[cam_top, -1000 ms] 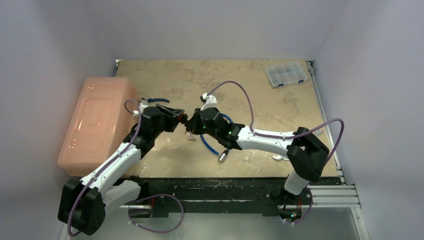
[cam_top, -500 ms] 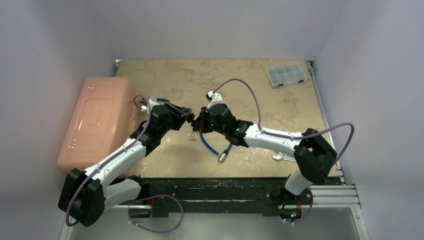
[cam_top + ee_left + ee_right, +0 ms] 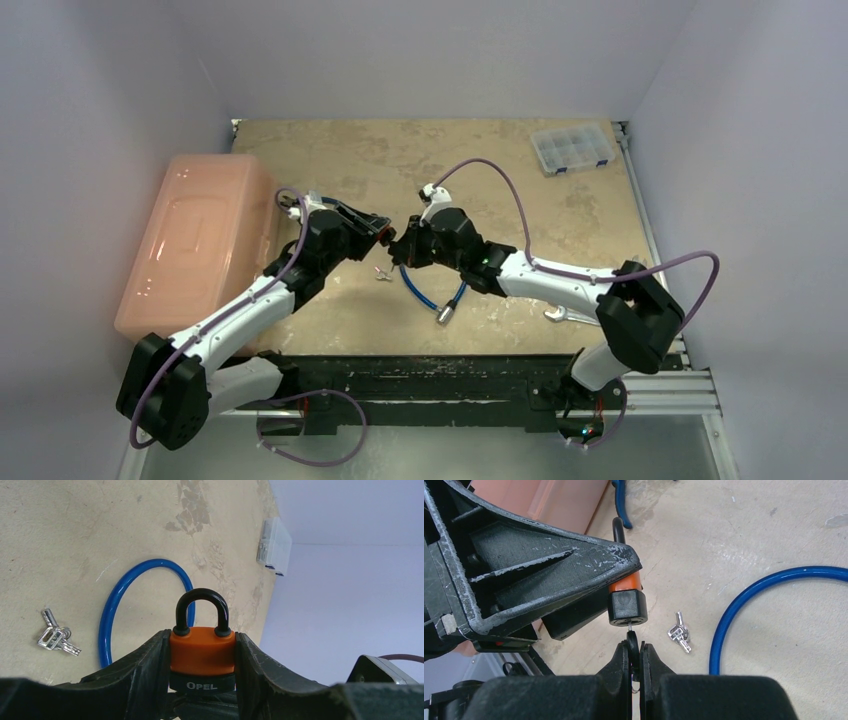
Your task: Unlock with the key
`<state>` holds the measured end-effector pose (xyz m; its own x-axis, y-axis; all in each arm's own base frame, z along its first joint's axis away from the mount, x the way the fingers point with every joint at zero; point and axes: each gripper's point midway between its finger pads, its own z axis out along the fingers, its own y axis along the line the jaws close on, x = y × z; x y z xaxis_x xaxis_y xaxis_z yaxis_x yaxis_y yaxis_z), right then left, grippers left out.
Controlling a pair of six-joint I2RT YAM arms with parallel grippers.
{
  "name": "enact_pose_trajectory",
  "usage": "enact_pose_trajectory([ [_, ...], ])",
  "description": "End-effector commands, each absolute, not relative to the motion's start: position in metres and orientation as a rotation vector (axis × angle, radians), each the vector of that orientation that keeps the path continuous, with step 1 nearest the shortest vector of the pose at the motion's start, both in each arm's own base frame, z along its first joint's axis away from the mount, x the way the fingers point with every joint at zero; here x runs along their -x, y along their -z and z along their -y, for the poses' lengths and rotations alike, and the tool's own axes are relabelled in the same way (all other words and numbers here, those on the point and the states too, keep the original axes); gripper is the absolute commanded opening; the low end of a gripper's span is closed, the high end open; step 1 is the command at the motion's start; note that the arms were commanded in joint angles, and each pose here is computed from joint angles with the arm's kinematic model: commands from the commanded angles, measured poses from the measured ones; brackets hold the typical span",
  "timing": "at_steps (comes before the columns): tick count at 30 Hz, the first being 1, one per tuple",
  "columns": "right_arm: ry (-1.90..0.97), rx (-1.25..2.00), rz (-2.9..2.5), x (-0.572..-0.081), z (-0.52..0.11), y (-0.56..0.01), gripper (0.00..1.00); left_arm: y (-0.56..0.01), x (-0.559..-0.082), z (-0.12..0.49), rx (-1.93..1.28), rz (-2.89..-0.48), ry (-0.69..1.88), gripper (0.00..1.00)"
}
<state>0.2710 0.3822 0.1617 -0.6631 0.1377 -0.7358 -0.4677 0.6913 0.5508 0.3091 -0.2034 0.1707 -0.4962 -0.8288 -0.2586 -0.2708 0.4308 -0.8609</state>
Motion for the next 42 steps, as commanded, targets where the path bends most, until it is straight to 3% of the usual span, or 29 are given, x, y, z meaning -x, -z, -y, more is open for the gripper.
enact_pose_trajectory([
  [1,-1.137,0.258,-1.857,-0.275,-0.399,-0.231,0.0,-0.222,-0.283,0.26,0.695,-2.016,1.348,0.0],
  [15,-1.139,0.292,-1.808,-0.274,-0.389,-0.245,0.0,-0.224,-0.278,0.261,0.615,-2.025,1.346,0.0],
  [27,-0.785,0.471,-1.821,-0.297,-0.369,-0.244,0.0,-0.203,-0.275,0.263,0.627,-2.104,1.308,0.0],
  [42,-1.208,0.378,-1.745,-0.299,-0.376,-0.283,0.0,-0.218,-0.269,0.274,0.547,-2.037,1.383,0.0],
])
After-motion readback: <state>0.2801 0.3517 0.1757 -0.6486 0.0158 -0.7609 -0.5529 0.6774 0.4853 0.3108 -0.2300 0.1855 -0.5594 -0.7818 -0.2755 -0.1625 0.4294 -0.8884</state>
